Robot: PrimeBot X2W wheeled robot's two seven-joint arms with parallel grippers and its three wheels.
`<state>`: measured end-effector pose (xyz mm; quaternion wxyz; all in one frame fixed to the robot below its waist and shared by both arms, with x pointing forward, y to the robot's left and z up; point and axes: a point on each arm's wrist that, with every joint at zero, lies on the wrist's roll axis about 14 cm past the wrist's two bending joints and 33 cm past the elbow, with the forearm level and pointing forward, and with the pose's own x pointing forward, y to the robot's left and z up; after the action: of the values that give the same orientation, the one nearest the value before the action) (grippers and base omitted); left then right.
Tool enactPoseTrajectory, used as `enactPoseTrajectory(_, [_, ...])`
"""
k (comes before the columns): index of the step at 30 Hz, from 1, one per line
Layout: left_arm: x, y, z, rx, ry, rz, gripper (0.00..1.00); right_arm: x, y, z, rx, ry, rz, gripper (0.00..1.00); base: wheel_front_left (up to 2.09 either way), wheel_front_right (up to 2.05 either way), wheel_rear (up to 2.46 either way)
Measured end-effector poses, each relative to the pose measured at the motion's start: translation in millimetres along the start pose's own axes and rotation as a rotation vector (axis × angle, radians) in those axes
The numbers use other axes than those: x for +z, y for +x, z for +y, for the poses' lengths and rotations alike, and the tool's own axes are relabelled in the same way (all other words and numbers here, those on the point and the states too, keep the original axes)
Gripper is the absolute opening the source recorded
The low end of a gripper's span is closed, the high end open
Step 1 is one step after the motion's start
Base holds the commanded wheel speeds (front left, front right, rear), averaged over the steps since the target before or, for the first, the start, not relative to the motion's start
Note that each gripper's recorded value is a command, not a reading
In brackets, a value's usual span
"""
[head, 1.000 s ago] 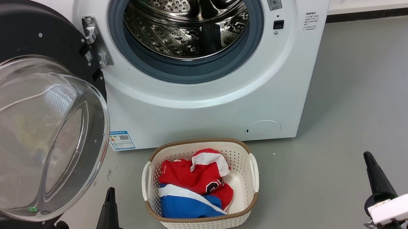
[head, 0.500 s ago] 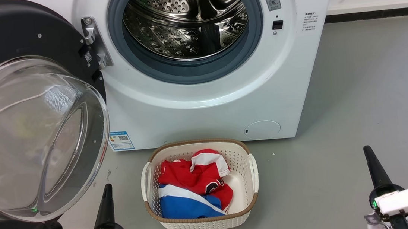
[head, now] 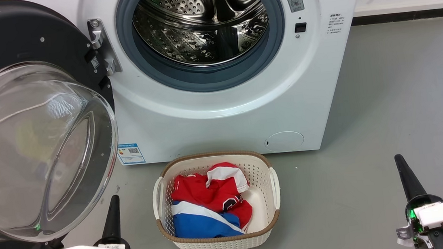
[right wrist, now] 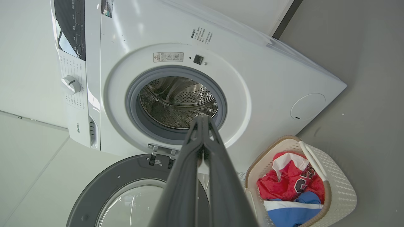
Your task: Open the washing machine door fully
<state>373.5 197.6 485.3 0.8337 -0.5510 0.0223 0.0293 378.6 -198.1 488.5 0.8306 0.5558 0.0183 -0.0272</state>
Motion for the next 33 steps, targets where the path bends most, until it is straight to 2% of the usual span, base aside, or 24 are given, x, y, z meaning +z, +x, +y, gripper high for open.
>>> enactPoseTrajectory(9, [2.7, 3.5, -3.8, -0.011, -0.105, 0.001, 0.0, 1.0, 1.6, 2.4, 0.008, 0.102, 0.006, 0.0, 0.0, 0.0, 0.0])
enactPoseTrajectory(33, [6.5, 9.5, -12.1, -0.041, -0.3, 0.008, 0.0, 5.1, 5.4, 8.9, 0.033, 0.29, 0.011, 0.0, 0.0, 0.0, 0.0])
